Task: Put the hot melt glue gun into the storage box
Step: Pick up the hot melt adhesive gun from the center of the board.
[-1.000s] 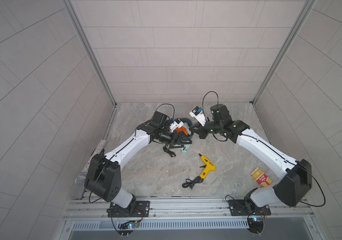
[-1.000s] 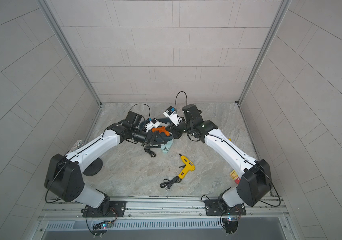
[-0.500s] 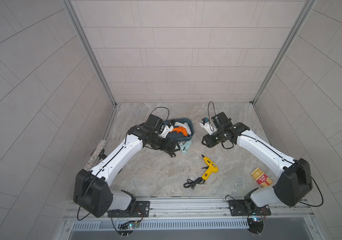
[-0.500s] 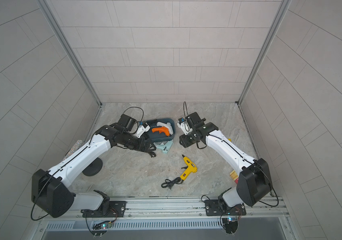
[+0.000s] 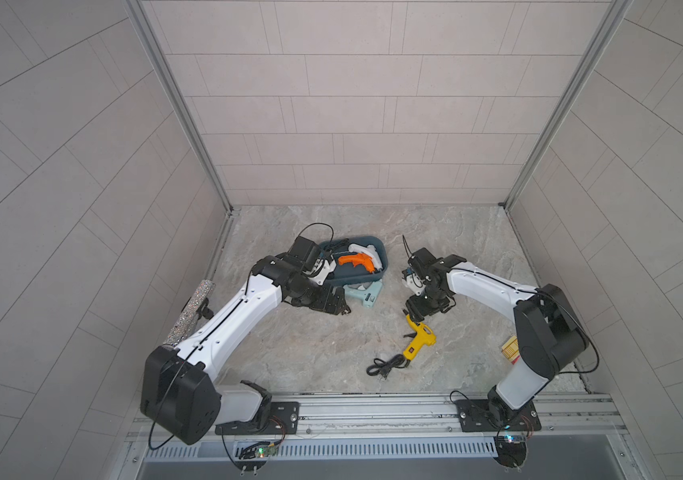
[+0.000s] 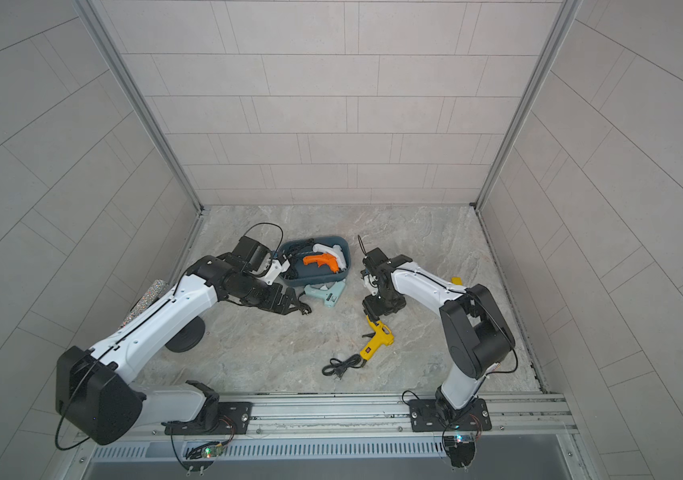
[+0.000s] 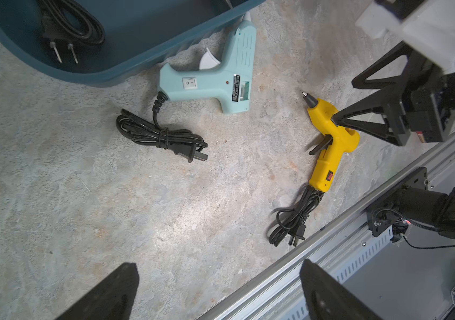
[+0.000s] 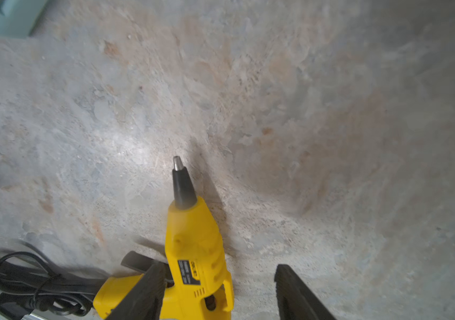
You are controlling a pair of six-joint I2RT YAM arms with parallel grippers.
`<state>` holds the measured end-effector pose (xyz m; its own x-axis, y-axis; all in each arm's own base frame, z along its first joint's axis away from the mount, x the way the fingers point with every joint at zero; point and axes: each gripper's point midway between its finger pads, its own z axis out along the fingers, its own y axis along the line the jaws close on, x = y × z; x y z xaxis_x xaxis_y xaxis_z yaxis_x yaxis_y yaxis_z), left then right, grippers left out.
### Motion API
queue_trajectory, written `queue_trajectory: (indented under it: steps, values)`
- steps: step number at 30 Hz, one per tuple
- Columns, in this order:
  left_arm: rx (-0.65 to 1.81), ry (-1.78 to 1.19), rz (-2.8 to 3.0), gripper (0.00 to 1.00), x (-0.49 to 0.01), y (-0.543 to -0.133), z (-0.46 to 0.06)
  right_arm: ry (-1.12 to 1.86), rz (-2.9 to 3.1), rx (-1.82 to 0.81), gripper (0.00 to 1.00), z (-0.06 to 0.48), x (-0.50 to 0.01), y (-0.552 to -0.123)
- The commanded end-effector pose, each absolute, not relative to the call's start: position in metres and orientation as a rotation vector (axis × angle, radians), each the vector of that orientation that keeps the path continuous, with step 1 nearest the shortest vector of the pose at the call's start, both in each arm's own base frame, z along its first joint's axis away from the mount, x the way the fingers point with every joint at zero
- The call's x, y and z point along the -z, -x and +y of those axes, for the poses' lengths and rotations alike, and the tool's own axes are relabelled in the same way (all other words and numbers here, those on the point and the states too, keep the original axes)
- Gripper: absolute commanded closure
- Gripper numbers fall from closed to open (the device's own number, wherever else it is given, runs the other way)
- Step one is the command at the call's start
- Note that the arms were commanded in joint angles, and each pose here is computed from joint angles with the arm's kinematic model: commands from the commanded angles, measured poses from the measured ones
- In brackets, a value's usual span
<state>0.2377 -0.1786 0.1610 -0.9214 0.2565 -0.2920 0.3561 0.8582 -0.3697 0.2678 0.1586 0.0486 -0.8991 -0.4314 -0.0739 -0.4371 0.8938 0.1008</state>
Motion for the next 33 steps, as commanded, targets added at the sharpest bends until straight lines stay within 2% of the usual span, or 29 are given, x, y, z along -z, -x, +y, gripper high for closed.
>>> queue_trajectory:
  steps: [1, 7, 15, 17, 20, 23, 28, 33]
  values:
    - [0.580, -0.473, 2.818, 0.00, -0.159, -0.229, -0.169, 0.752, 3.017, -0.176, 0.31, 0.167, -0.047, -0.266]
    - [0.559, -0.470, 2.826, 0.00, -0.159, -0.227, -0.166, 0.760, 3.078, -0.060, 0.34, 0.158, -0.029, -0.263]
    - [0.555, -0.479, 2.834, 0.08, -0.159, -0.228, -0.166, 0.738, 3.096, 0.036, 0.58, 0.146, -0.027, -0.260]
    - [0.552, -0.481, 2.834, 0.08, -0.159, -0.229, -0.167, 0.733, 3.096, 0.029, 0.69, 0.147, -0.028, -0.261]
    - [0.554, -0.474, 2.822, 0.09, -0.163, -0.232, -0.167, 0.705, 3.075, 0.016, 0.91, 0.150, -0.039, -0.268]
    - [0.588, -0.453, 2.790, 0.08, -0.173, -0.237, -0.171, 0.653, 2.954, -0.028, 1.00, 0.156, -0.077, -0.287]
    - [0.800, -0.352, 2.693, 0.06, -0.197, -0.250, -0.190, 0.547, 2.586, -0.136, 1.00, 0.168, -0.182, -0.322]
    - [1.089, -0.193, 2.530, 0.04, -0.227, -0.273, -0.212, 0.514, 2.338, -0.220, 1.00, 0.179, -0.254, -0.337]
